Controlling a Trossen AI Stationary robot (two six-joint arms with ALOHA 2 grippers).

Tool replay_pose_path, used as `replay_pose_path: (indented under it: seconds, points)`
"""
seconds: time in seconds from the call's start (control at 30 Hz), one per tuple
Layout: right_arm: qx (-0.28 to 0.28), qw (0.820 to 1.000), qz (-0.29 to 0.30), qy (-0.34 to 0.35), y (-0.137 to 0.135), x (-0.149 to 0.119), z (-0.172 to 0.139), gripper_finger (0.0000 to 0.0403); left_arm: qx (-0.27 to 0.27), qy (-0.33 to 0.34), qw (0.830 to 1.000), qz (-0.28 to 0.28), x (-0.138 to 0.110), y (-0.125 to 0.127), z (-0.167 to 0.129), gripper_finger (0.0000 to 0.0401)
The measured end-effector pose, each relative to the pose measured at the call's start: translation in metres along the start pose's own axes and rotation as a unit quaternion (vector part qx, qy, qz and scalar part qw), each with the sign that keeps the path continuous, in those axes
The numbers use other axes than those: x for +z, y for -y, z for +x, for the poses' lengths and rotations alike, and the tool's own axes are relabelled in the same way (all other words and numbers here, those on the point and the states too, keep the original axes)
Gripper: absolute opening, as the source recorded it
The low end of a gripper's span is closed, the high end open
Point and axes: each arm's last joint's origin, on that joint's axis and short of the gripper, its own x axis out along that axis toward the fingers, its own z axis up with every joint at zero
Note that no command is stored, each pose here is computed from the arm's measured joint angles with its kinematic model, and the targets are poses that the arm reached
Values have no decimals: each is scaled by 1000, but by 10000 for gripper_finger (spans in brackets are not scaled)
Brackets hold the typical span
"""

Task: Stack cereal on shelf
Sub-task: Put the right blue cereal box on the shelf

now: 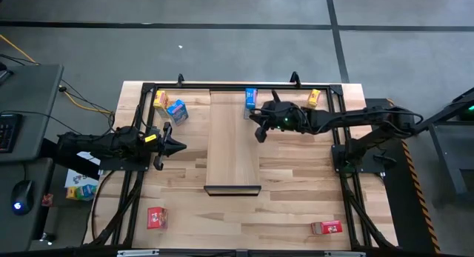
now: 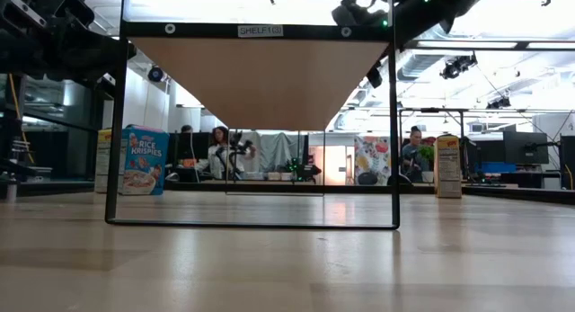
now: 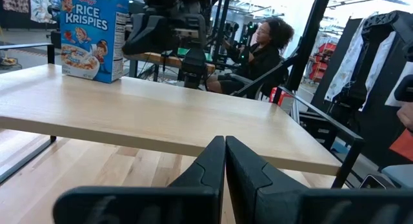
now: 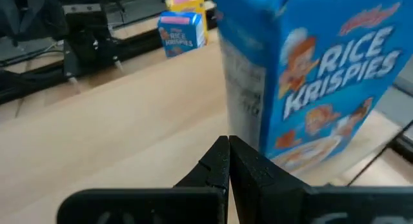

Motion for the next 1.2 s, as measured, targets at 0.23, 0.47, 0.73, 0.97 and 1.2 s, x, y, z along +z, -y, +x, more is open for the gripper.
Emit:
replay_pose_path:
  seconds: [0.23, 0.47, 0.73, 0.97, 1.2]
  points:
    - [-3, 1000, 3, 16, 4, 4, 1, 0, 0, 0, 1000, 0, 0, 0, 0, 5]
    - [-13, 1000, 3, 28, 12, 8, 2, 0, 0, 0, 1000, 0, 0, 0, 0, 5]
    - [-24, 999, 7, 30, 21, 10, 4, 0, 0, 0, 1000, 0, 0, 0, 0, 5]
    - [-24, 999, 10, 32, 24, 11, 4, 0, 0, 0, 1000, 0, 0, 0, 0, 5]
    - [-22, 999, 11, 33, 26, 11, 4, 0, 0, 0, 1000, 0, 0, 0, 0, 5]
